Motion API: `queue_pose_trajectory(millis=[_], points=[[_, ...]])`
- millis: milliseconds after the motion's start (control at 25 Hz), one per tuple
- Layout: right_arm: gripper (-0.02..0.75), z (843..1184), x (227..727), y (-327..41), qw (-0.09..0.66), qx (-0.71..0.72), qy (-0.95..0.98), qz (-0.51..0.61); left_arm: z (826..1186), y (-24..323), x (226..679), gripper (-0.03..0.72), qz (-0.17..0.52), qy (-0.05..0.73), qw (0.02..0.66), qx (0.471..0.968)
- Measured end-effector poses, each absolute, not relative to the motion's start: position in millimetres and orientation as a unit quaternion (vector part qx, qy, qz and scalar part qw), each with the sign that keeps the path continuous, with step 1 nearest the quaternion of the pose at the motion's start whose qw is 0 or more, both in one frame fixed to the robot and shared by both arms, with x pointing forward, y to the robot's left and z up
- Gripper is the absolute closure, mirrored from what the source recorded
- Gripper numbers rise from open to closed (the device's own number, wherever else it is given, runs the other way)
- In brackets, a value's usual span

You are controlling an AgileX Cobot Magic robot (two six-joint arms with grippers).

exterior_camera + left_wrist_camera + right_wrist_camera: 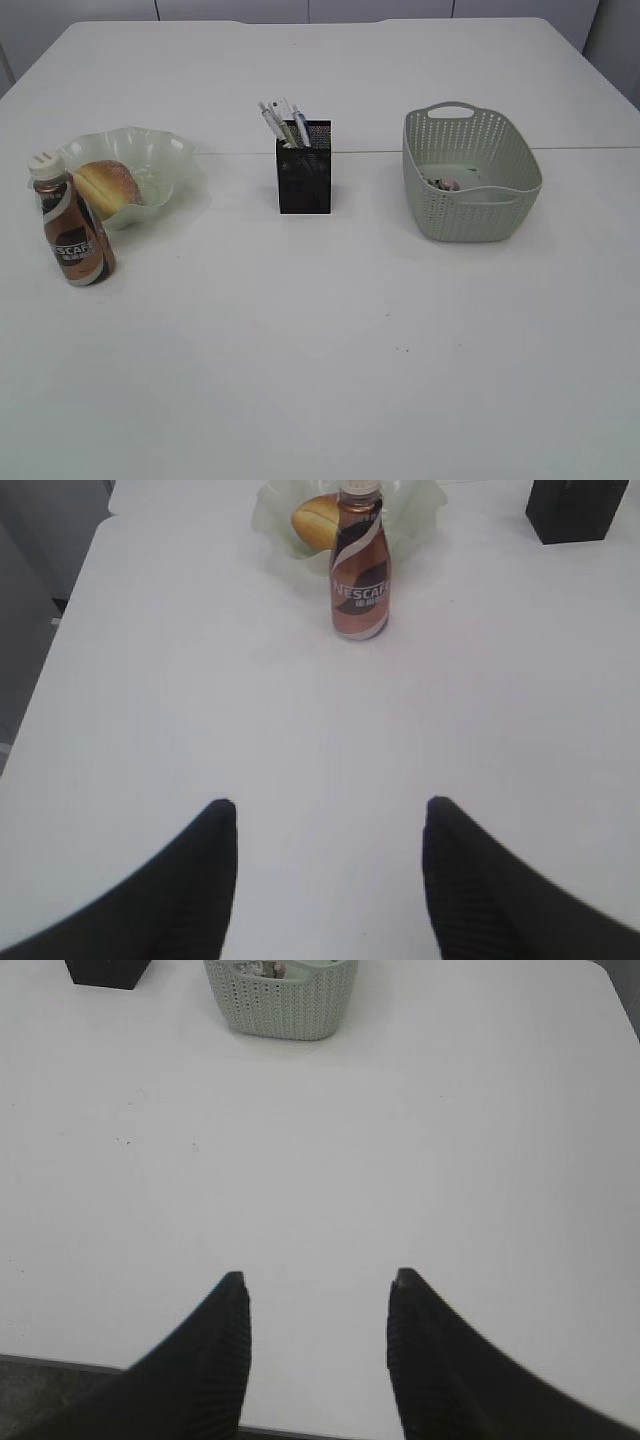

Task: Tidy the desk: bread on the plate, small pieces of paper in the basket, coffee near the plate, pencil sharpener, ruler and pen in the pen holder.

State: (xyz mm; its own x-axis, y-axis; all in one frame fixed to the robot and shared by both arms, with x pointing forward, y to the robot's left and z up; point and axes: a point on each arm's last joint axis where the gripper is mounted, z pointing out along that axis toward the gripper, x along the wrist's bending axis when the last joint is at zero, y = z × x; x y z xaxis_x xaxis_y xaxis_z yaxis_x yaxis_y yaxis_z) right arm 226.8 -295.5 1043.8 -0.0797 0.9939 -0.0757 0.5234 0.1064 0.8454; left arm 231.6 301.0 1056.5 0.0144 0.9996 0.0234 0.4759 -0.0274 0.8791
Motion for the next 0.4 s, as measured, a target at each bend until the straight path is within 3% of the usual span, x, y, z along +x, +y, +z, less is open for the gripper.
queue_pose_trajectory(millis=[400], points=[[0.405,1043.8,226.8,-295.5,0.353,0.579,0.655,0.333,1056.5,301.0,231.6,0.254,0.366,0.599,0.357,0.616]])
